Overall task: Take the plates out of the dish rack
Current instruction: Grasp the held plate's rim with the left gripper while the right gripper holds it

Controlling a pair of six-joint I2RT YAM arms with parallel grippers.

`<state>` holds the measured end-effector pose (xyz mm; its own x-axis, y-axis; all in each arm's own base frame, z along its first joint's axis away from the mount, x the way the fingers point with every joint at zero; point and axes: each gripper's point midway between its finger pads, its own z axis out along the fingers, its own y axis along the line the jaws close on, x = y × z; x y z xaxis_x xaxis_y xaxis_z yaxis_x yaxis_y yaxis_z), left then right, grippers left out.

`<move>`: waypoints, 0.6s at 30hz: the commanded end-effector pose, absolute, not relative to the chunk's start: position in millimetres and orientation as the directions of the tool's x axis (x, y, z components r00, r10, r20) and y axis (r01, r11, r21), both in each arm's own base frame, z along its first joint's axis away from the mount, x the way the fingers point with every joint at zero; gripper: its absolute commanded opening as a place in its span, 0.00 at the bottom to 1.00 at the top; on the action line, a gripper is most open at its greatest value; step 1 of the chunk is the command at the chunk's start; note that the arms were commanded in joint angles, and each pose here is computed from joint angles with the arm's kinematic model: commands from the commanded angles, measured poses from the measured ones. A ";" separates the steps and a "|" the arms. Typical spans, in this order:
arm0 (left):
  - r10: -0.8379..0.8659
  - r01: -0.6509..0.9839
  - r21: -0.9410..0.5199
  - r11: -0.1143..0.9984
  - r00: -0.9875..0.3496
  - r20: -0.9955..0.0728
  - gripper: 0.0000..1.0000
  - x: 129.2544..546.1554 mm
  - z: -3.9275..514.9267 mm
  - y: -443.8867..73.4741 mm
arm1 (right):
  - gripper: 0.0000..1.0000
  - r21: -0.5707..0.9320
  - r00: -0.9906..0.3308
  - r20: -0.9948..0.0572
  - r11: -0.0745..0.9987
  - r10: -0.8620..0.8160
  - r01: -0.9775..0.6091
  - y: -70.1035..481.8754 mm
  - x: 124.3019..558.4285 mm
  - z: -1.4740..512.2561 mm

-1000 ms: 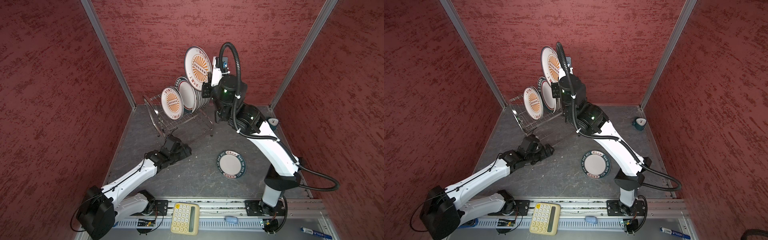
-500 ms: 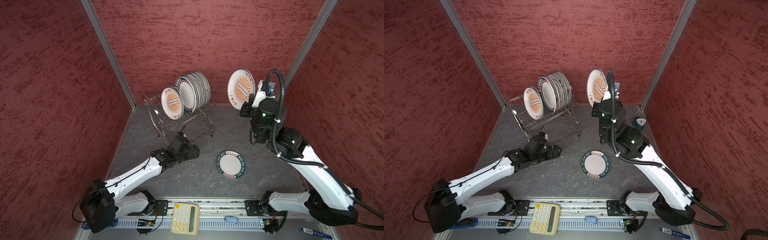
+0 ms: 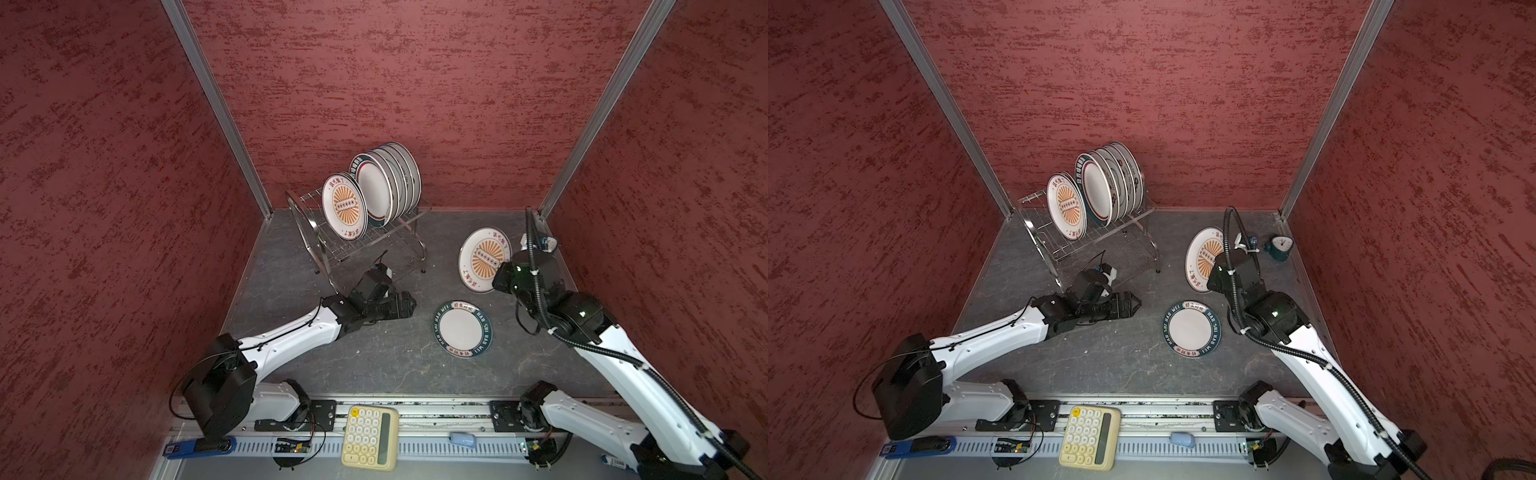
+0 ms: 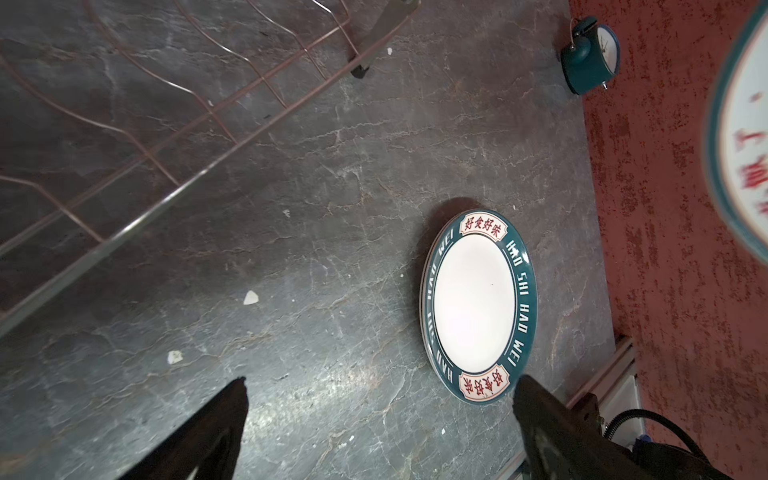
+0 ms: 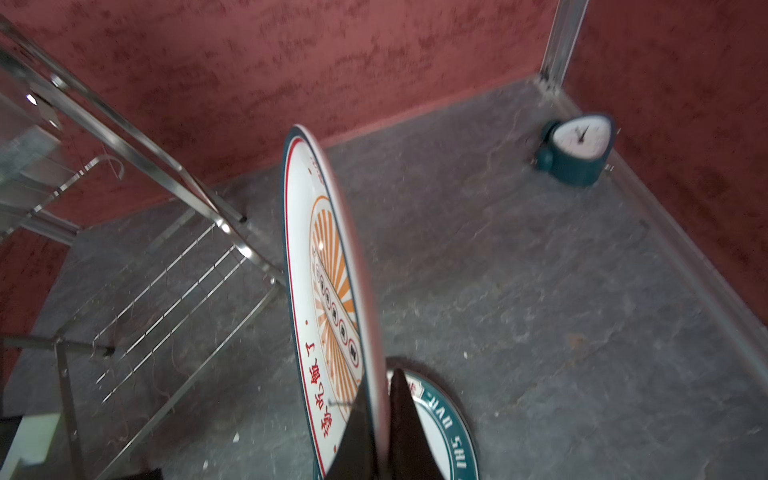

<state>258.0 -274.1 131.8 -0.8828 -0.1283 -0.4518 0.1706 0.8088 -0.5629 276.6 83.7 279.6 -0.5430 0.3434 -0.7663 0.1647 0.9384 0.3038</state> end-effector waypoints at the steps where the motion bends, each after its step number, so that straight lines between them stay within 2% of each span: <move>1: -0.119 0.235 -0.606 0.760 -0.866 -0.486 0.99 265.7 152.4 -292.9 | 0.00 0.498 -0.619 -0.657 0.864 0.430 0.071 113.2 271.2 272.9; 9: -0.110 0.252 -0.665 0.703 -0.885 -0.452 1.00 270.2 153.4 -313.5 | 0.00 0.695 -0.748 -0.485 0.719 0.453 -0.014 148.9 273.2 233.3; 15: -0.110 0.269 -0.702 0.659 -0.890 -0.444 1.00 271.9 156.9 -323.3 | 0.00 0.783 -0.796 -0.402 0.620 0.452 -0.043 164.8 272.0 223.5; 18: -0.109 0.272 -0.720 0.638 -0.894 -0.434 0.96 273.4 156.4 -326.2 | 0.00 0.821 -0.811 -0.366 0.569 0.456 -0.049 170.3 271.1 218.7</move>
